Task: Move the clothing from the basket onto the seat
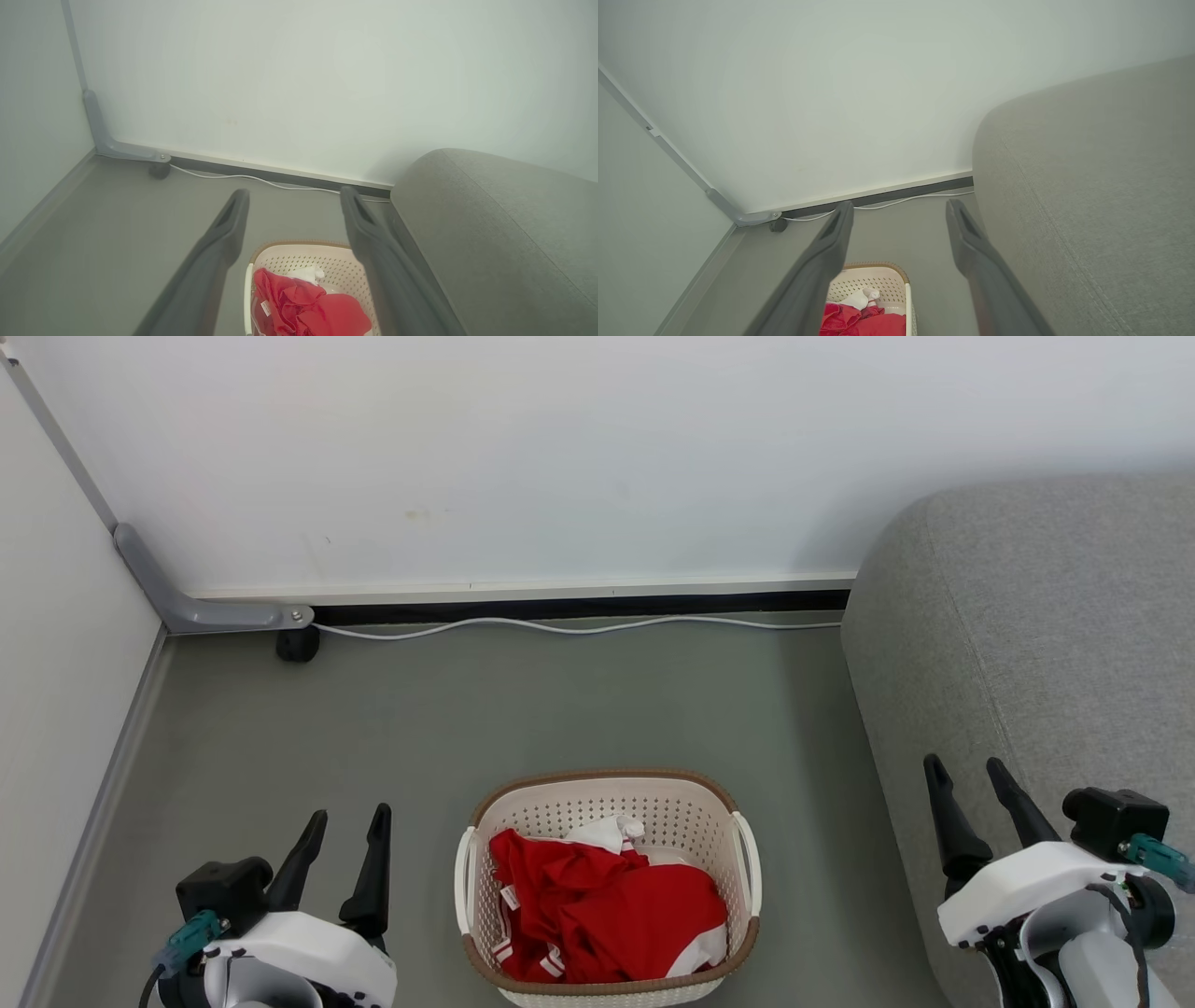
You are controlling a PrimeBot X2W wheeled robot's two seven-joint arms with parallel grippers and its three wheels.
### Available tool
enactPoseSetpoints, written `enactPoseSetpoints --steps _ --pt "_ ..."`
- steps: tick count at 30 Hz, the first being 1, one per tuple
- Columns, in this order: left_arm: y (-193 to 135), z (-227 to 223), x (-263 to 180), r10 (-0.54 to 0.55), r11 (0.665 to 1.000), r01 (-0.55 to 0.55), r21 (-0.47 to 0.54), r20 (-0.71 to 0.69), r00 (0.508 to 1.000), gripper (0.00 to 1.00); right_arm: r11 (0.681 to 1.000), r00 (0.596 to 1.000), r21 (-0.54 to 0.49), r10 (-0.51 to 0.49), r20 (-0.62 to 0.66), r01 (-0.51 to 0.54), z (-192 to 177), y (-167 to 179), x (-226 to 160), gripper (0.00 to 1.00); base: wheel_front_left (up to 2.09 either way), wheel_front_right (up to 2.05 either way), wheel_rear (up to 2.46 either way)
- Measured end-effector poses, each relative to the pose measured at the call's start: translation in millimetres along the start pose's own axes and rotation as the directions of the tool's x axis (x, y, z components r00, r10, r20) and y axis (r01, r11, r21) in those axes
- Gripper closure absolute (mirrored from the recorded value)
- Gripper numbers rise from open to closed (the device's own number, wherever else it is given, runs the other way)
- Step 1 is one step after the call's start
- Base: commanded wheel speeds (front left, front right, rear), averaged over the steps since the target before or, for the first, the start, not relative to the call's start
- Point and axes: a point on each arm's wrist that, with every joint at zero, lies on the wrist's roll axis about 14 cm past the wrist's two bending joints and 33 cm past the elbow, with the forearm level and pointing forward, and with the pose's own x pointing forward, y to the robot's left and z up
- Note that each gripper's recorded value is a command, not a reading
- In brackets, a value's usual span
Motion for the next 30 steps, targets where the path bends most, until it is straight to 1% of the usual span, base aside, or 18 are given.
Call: enactPoseSetpoints --steps 8,14,15,17,27,30 --pt "-2.6 3.5 3.9 -0.016 0.996 0.014 0.087 0.014 1.000 0.00 0.995 1.000 -0.101 0.003 0.012 -0.002 3.6 -2.6 2.3 0.00 0.00 0.00 0.00" --pt "-1.9 1.0 4.2 -0.020 0.989 0.018 0.150 0.011 1.000 0.00 0.984 1.000 -0.177 0.015 0.024 -0.011 7.1 -1.7 5.3 0.00 0.00 0.00 0.00" --pt "-1.9 1.0 4.2 -0.020 0.989 0.018 0.150 0.011 1.000 0.00 0.984 1.000 -0.177 0.015 0.024 -0.011 7.1 -1.7 5.3 0.00 0.00 0.00 0.00" --pt "-4.3 3.8 7.2 -0.032 0.982 0.028 0.188 0.017 0.999 0.00 0.977 0.999 -0.212 0.019 0.039 -0.010 12.5 -2.2 7.8 0.00 0.00 0.00 0.00" --pt "-9.2 8.3 10.9 -0.064 0.956 0.051 0.288 0.035 0.997 0.00 0.944 0.997 -0.330 0.042 0.061 -0.020 19.8 -0.7 10.9 0.00 0.00 0.00 0.00" --pt "-9.0 8.3 11.3 -0.059 0.957 0.046 0.285 0.037 0.998 0.00 0.942 0.997 -0.334 0.038 0.063 -0.015 20.8 -2.3 11.0 0.00 0.00 0.00 0.00"
